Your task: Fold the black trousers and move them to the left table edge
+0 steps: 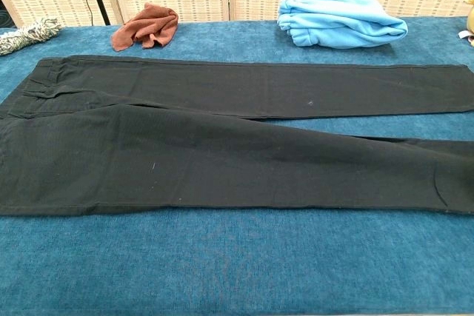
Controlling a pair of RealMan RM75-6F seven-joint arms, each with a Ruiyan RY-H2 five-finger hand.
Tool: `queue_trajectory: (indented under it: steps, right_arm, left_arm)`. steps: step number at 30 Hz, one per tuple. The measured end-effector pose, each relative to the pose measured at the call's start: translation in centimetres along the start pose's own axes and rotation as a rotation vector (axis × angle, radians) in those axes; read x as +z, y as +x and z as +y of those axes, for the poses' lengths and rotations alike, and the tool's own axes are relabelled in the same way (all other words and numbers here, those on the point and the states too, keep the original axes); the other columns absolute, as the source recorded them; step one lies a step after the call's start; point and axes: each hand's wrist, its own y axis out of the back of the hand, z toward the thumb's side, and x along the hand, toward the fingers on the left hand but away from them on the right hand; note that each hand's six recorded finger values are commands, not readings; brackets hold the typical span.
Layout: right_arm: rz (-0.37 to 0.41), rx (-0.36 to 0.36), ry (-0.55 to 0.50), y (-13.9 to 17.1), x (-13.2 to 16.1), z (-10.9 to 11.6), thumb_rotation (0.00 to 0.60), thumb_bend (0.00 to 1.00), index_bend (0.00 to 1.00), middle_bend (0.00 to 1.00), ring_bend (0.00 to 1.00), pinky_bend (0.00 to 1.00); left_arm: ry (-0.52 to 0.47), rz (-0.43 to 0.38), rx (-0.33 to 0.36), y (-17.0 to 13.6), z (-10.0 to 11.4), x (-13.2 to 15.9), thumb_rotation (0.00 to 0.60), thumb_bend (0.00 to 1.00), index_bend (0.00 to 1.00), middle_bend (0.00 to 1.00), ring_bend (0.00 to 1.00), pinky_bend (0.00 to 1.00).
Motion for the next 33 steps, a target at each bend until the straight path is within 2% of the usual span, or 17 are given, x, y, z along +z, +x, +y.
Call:
queue_trajectory:
  steps: [5, 12, 16, 24, 33]
  right_arm:
    - [0.021, 0.006, -0.019, -0.3, 1.0, -0.7, 0.600, 0.00, 0.12, 0.00, 0.00, 0.00]
    - [0.029, 0.006, 0.004, -1.0, 1.2, -1.9, 0.600, 0.00, 0.20, 0.00, 0.00, 0.00]
    - [0.029, -0.006, 0.007, -1.3, 1.1, -2.4, 0.600, 0.00, 0.23, 0.01, 0.00, 0.06]
    - [0.023, -0.053, 0.021, -2.3, 0.9, -2.9, 0.600, 0.00, 0.24, 0.02, 0.00, 0.07]
    - [0.022, -0.043, 0.017, -2.6, 1.4, -3.9, 0.600, 0.00, 0.24, 0.03, 0.00, 0.07]
  left_arm:
    - [-0.002, 0.004, 0.000, 0.0, 0.0, 0.0, 0.600, 0.00, 0.00, 0.00, 0.00, 0.00]
    - [-0.003, 0.013, -0.001, 0.1, 0.0, -0.2, 0.600, 0.00, 0.00, 0.00, 0.00, 0.00]
    - [-0.004, 0.014, -0.008, 0.2, -0.1, -0.2, 0.600, 0.00, 0.00, 0.00, 0.00, 0.00]
    - [-0.005, 0.018, -0.011, 0.3, -0.1, -0.2, 0.600, 0.00, 0.00, 0.00, 0.00, 0.00]
    - [-0.017, 0.019, -0.007, 0.1, 0.2, -0.4, 0.600, 0.00, 0.00, 0.00, 0.00, 0.00]
